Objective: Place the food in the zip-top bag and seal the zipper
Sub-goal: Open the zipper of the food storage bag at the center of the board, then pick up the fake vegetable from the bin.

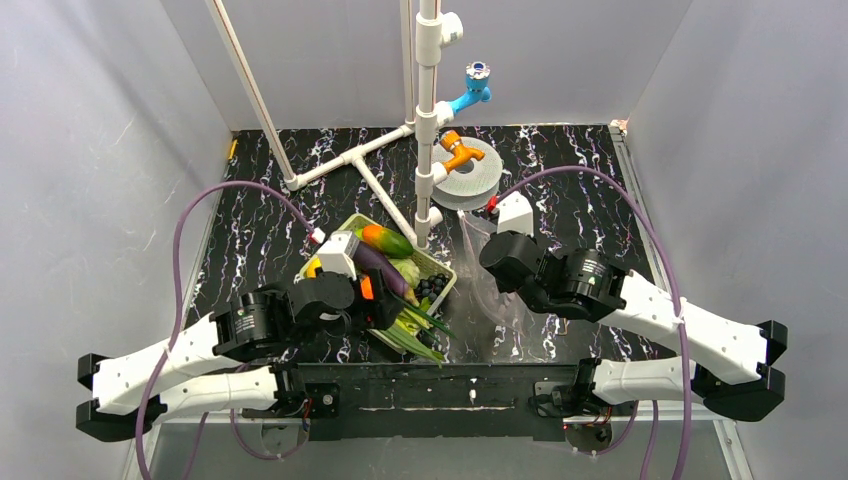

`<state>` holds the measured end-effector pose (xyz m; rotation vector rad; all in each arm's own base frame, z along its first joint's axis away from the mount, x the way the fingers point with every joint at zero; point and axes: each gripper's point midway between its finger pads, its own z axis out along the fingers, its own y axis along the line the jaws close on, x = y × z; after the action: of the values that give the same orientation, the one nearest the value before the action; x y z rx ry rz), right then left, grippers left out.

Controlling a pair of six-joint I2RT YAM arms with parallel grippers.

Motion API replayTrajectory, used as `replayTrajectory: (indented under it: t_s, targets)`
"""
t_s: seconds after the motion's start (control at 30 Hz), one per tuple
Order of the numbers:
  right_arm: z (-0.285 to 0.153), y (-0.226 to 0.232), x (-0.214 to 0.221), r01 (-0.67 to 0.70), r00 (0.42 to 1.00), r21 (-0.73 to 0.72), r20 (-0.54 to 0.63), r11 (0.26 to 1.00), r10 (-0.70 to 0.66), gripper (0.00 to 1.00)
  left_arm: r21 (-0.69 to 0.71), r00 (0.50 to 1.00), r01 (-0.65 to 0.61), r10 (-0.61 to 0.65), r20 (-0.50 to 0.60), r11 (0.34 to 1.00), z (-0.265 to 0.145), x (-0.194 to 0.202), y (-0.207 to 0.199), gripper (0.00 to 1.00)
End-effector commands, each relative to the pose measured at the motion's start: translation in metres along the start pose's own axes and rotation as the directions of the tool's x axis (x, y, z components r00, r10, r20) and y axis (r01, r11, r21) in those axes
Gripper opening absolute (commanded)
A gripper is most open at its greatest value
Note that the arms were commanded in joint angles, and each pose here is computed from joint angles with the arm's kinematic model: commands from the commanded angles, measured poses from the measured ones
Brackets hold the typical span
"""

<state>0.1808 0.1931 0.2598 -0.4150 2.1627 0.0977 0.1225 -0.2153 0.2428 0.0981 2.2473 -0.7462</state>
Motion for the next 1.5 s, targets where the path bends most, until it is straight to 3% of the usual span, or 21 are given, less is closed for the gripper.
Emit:
replayTrajectory:
  t_s: [0.0, 0.1, 0.2, 0.27, 0.37, 0.43, 0.5, 0.57, 0.7, 0.83, 0.97, 1.23, 1.47]
  targets:
    - [-0.001, -0.002, -0.007, -0.017, 0.999, 0.002, 0.038, 1.000, 0.017, 0.01, -0.238, 0.994, -0.098, 0.085, -0.065, 0.966, -0.004, 0.015, 0.055, 0.75]
    - [-0.001, -0.005, -0.005, 0.000, 0.999, 0.011, 0.039, 1.000, 0.000, 0.01, -0.175, 0.976, -0.183, 0.157, -0.151, 0.967, 0.003, 0.031, 0.046, 0.77]
    - [-0.001, -0.007, -0.005, 0.009, 0.999, 0.018, 0.042, 1.000, -0.010, 0.01, 0.039, 0.939, -0.281, 0.283, -0.196, 0.959, 0.020, 0.050, 0.015, 0.78]
    - [-0.003, -0.005, -0.006, 0.001, 0.999, -0.002, 0.045, 1.000, -0.001, 0.01, 0.175, 0.896, -0.369, 0.399, -0.196, 0.913, 0.028, 0.063, 0.001, 0.79]
    - [-0.007, 0.001, -0.007, -0.014, 0.999, -0.051, 0.050, 0.999, 0.017, 0.01, 0.244, 0.819, -0.506, 0.550, -0.163, 0.827, 0.036, 0.069, 0.001, 0.81]
    - [-0.008, 0.003, -0.006, -0.022, 0.998, -0.073, 0.052, 0.997, 0.026, 0.01, 0.300, 0.736, -0.615, 0.668, -0.114, 0.729, 0.040, 0.070, 0.000, 0.83]
    - [-0.009, 0.003, -0.005, -0.031, 0.998, -0.080, 0.054, 0.996, 0.035, 0.01, 0.373, 0.665, -0.680, 0.745, -0.048, 0.631, 0.042, 0.073, -0.009, 0.97]
    - [-0.009, 0.003, -0.004, -0.037, 0.998, -0.082, 0.050, 0.996, 0.041, 0.01, 0.417, 0.620, -0.724, 0.783, 0.047, 0.549, 0.041, 0.073, -0.020, 0.98]
    - [-0.010, 0.004, -0.004, -0.049, 0.997, -0.091, 0.048, 0.995, 0.054, 0.01, 0.546, 0.502, -0.784, 0.818, 0.281, 0.293, 0.030, 0.092, -0.036, 0.98]
    - [-0.011, 0.003, -0.004, -0.053, 0.997, -0.092, 0.050, 0.994, 0.057, 0.01, 0.572, 0.419, -0.800, 0.851, 0.315, 0.182, 0.029, 0.102, -0.035, 0.98]
    - [-0.010, 0.004, -0.006, -0.055, 0.997, -0.097, 0.055, 0.994, 0.060, 0.01, 0.611, 0.341, -0.783, 0.903, 0.263, 0.118, 0.038, 0.115, -0.030, 0.84]
    - [-0.012, 0.005, -0.007, -0.058, 0.996, -0.103, 0.055, 0.993, 0.063, 0.01, 0.576, 0.307, -0.810, 0.914, 0.266, 0.104, 0.057, 0.120, -0.024, 0.60]
    - [-0.011, 0.006, -0.006, -0.057, 0.997, -0.106, 0.054, 0.993, 0.063, 0.01, 0.556, 0.280, -0.825, 0.929, 0.243, 0.103, 0.064, 0.121, -0.016, 0.55]
